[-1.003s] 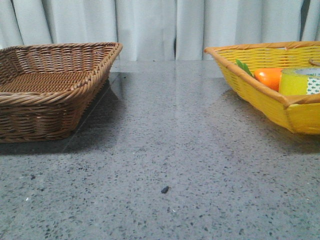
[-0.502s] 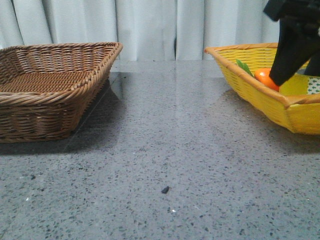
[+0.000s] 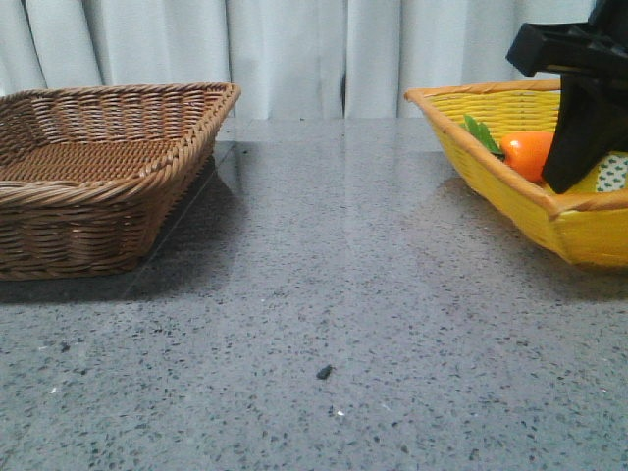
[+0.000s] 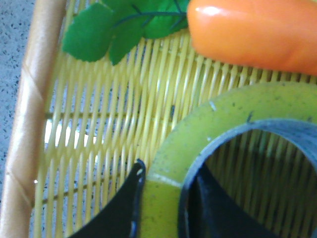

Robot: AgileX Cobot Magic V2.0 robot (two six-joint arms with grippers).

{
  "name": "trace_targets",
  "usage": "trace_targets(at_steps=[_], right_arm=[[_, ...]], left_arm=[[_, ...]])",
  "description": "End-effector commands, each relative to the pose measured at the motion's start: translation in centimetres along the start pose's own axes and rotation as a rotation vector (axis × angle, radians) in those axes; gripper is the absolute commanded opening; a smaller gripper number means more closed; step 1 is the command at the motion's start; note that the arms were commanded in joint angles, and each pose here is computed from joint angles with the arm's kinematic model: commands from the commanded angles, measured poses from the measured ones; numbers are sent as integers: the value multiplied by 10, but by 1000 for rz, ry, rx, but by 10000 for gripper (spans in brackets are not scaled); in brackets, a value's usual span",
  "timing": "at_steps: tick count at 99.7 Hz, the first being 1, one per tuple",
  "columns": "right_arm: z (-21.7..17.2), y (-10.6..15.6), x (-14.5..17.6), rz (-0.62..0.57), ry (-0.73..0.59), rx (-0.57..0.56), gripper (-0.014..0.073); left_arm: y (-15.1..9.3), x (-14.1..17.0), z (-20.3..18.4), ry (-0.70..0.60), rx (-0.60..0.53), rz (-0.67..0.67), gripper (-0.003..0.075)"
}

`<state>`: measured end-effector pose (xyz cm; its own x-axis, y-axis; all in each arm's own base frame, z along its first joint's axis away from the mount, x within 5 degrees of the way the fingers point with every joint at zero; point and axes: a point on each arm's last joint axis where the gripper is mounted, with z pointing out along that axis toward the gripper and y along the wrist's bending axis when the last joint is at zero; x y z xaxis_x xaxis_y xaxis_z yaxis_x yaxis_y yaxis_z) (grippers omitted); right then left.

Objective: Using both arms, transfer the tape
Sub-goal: 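Lower the right gripper into the yellow basket onto the yellow tape roll, then lift the tape roll with the right gripper and set it on the table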

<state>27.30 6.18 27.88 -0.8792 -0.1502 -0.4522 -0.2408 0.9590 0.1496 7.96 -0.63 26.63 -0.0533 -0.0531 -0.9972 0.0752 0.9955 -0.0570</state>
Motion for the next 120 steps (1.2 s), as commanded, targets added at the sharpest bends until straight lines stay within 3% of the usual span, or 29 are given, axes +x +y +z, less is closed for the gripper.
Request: trace_targets(at_steps=[1, 33, 60, 73, 87, 120], right_arm=[[-15, 2, -10, -18, -90, 4, -74], [-72, 22, -37, -87, -161, -31, -46], [-108, 97, -47, -316, -230, -177, -46], [-95, 132, -40, -414, -184, -245, -46], [-69, 153, -41, -455, -137, -272, -47], [-6, 169, -43, -464, 8, -261, -23]], left_arm=[[-1, -20, 0, -105, 0, -10, -21], [-1, -20, 0, -105, 0, -16, -21], [-1, -20, 0, -105, 0, -16, -21], [-1, -20, 0, -105, 0, -16, -21], [-1, -20, 0, -105, 0, -10, -21], [-1, -19, 0, -97, 0, -16, -21]])
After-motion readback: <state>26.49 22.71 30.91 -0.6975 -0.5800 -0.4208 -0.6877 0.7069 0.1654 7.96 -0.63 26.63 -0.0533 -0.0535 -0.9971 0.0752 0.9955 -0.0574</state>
